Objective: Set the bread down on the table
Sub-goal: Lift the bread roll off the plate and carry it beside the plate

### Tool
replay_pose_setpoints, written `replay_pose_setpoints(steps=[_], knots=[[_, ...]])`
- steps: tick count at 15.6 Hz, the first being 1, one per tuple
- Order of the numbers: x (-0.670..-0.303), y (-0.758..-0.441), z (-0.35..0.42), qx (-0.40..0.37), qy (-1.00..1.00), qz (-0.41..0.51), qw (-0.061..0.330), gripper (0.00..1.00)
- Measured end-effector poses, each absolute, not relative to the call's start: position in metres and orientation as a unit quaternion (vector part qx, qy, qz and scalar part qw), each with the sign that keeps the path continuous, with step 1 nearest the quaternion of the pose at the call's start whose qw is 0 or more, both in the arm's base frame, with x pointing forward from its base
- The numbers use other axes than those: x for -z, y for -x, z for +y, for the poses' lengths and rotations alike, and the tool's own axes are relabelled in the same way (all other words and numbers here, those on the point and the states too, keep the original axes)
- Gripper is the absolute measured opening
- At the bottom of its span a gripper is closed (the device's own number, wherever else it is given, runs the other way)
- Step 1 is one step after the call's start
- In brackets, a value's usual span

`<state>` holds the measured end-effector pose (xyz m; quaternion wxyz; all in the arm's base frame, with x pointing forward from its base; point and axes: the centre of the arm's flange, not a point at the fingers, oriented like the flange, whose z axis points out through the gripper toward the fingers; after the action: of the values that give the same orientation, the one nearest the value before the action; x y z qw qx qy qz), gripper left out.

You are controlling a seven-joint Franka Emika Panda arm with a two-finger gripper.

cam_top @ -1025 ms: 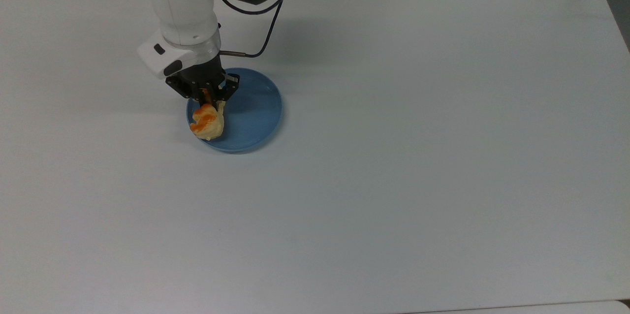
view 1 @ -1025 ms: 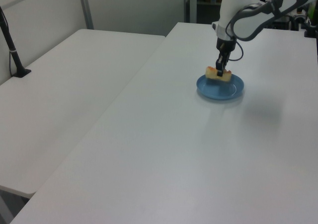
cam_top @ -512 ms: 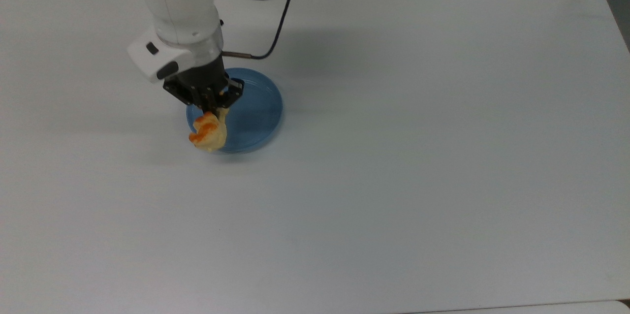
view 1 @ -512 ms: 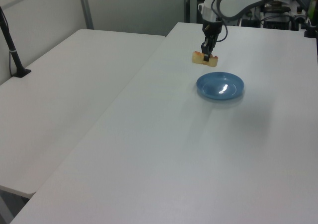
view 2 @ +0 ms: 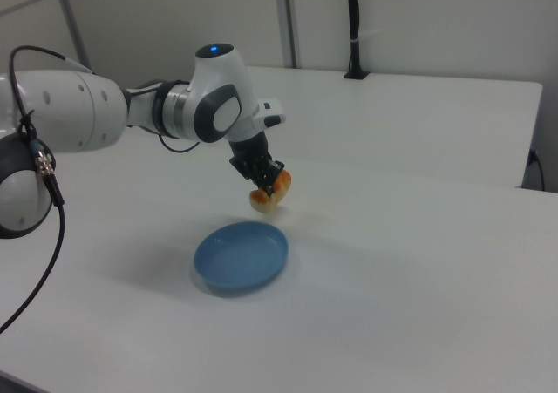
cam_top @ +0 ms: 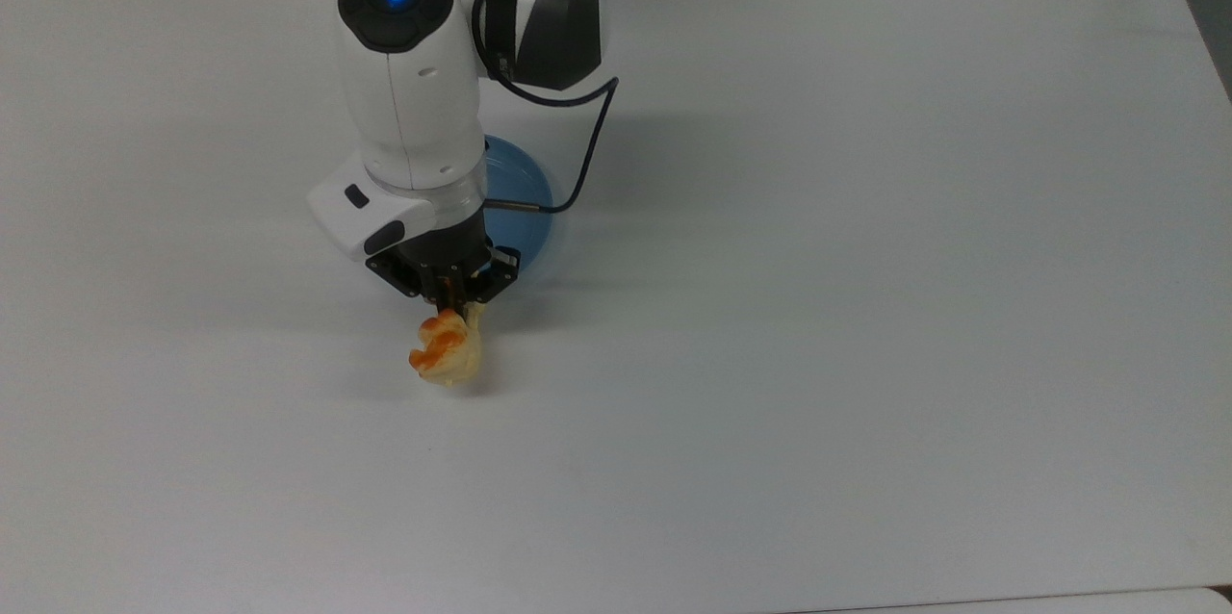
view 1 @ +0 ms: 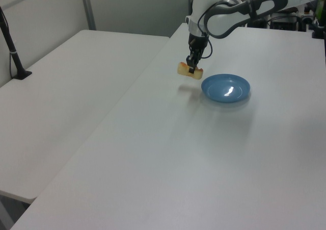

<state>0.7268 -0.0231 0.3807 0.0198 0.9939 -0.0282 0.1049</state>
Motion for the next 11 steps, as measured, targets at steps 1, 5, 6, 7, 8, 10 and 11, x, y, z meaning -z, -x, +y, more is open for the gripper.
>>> replay_pose_setpoints(steps=[1, 5, 6, 7, 8, 10, 11], knots=[[-0.376, -0.729, -0.019, -0.11, -0.993, -0.03, 0.019, 0.12], [-0.345, -0.736, -0.004, -0.11, -0.993, -0.02, 0.022, 0.12], [-0.337, -0.737, -0.001, -0.109, -0.994, -0.017, 0.024, 0.12], [-0.331, -0.738, 0.001, -0.108, -0.994, -0.015, 0.026, 0.12], [-0.328, -0.739, 0.003, -0.109, -0.994, -0.014, 0.026, 0.11], [-0.331, -0.74, 0.003, -0.112, -0.993, -0.008, 0.036, 0.21], [-0.332, -0.74, 0.004, -0.113, -0.993, -0.002, 0.046, 0.31]])
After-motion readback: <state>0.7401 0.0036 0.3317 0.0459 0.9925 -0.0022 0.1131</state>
